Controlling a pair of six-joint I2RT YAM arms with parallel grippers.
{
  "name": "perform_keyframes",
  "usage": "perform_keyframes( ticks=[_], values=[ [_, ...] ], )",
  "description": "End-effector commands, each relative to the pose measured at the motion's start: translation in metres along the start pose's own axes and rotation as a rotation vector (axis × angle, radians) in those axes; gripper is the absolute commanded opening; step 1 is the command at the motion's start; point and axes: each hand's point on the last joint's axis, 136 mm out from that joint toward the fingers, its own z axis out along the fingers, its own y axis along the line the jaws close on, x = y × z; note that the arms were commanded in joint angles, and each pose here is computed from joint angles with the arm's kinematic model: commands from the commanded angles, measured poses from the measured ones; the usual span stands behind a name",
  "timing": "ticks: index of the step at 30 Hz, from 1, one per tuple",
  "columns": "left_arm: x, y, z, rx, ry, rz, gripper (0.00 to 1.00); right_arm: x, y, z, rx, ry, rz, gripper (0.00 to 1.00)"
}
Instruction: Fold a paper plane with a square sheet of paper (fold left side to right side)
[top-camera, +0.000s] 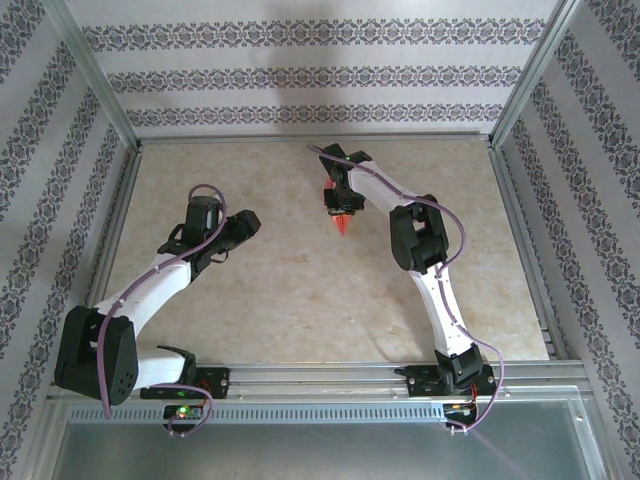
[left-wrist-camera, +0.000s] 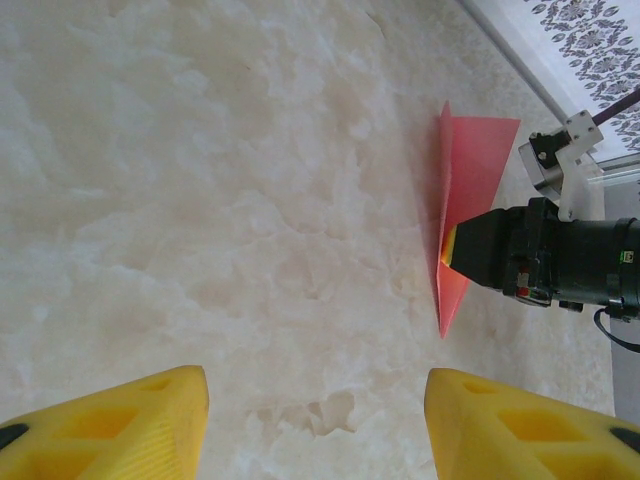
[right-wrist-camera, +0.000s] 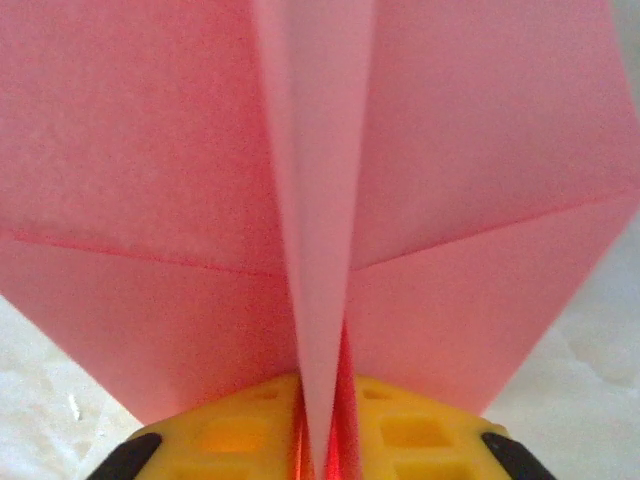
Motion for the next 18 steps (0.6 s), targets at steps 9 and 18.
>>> perform_keyframes(
  ticks=[9, 18],
  values=[
    [-0.009, -0.005, -0.006, 0.0, -0.008, 0.022, 0.6, 0.014, -0.015, 0.008, 0.059, 0.031, 0.035, 0.34],
    [-0.011, -0.007, -0.005, 0.007, -0.007, 0.021, 0.6, 0.01, -0.007, -0.016, 0.048, -0.016, 0.01, 0.35]
  ],
)
